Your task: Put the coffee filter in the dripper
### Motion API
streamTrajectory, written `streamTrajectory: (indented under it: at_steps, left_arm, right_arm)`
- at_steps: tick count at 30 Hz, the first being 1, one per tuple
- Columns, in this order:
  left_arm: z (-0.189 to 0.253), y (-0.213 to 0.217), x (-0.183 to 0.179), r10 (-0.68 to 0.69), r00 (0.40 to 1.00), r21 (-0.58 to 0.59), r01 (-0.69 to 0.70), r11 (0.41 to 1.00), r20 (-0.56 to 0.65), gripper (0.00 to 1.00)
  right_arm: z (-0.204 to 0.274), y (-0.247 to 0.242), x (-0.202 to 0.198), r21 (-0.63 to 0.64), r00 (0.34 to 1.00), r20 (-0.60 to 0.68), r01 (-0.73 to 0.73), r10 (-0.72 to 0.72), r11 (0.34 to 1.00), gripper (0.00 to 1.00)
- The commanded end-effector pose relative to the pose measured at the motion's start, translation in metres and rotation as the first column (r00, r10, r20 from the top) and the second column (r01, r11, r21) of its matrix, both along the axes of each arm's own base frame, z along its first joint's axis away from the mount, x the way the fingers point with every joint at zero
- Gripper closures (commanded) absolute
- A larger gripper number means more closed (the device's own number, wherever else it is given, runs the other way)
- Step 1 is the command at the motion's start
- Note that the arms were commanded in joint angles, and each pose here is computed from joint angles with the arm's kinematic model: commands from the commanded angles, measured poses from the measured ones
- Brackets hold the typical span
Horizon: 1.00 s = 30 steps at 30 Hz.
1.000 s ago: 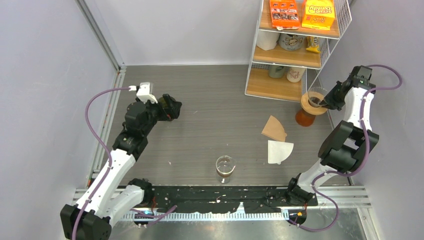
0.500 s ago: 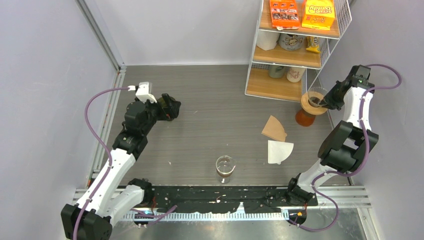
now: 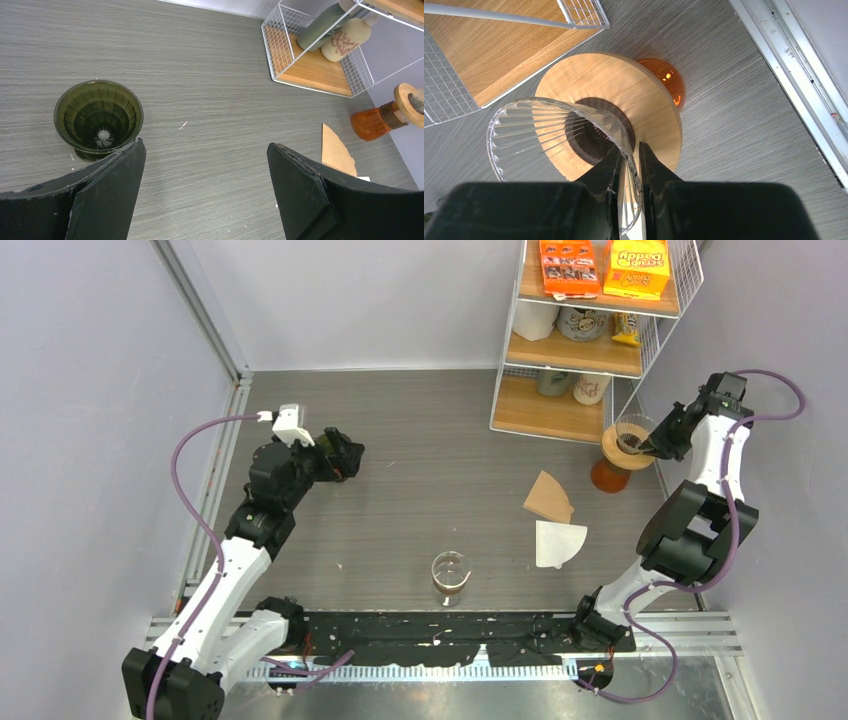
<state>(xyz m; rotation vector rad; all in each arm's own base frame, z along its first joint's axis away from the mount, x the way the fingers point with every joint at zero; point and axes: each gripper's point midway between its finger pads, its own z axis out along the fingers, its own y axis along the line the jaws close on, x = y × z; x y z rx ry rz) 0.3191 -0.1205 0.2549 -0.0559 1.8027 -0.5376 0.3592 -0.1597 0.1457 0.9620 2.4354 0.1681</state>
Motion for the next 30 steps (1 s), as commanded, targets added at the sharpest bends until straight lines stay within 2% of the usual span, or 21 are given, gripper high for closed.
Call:
streamTrajectory:
  at_steps: [1, 10, 14, 16, 20, 30]
  left_arm:
    - [0.017, -0.004, 0.0, -0.021, 0.998, -0.028, 0.023, 0.999, 0.058, 0.0]
    - [0.018, -0.006, -0.003, -0.039, 0.997, -0.035, 0.041, 0.999, 0.06, 0.0]
    - [0.023, -0.009, -0.002, -0.05, 0.995, -0.044, 0.053, 0.998, 0.081, 0.0]
    - [0.023, -0.009, -0.002, -0.05, 0.996, -0.044, 0.054, 0.998, 0.08, 0.01]
    - [0.023, -0.01, -0.002, -0.059, 0.995, -0.048, 0.063, 0.997, 0.082, 0.0]
    - [0.024, -0.013, -0.003, -0.069, 0.994, -0.053, 0.073, 0.996, 0.082, 0.0]
  right_arm:
    - [-0.066, 0.017, -0.073, 0.076, 0.926, -0.372, -0.032, 0.058, 0.997, 0.89]
    - [-0.035, 0.015, -0.055, 0.058, 0.961, -0.276, -0.017, 0.033, 0.998, 0.85]
    - [-0.028, 0.016, -0.053, 0.057, 0.966, -0.257, -0.017, 0.031, 0.998, 0.79]
    - [-0.025, 0.015, -0.052, 0.052, 0.968, -0.25, -0.011, 0.023, 0.999, 0.73]
    - [-0.019, 0.015, -0.049, 0.051, 0.973, -0.23, -0.002, 0.014, 0.999, 0.68]
    - [0.004, 0.011, -0.036, 0.032, 0.986, -0.167, 0.018, -0.012, 0.999, 0.64]
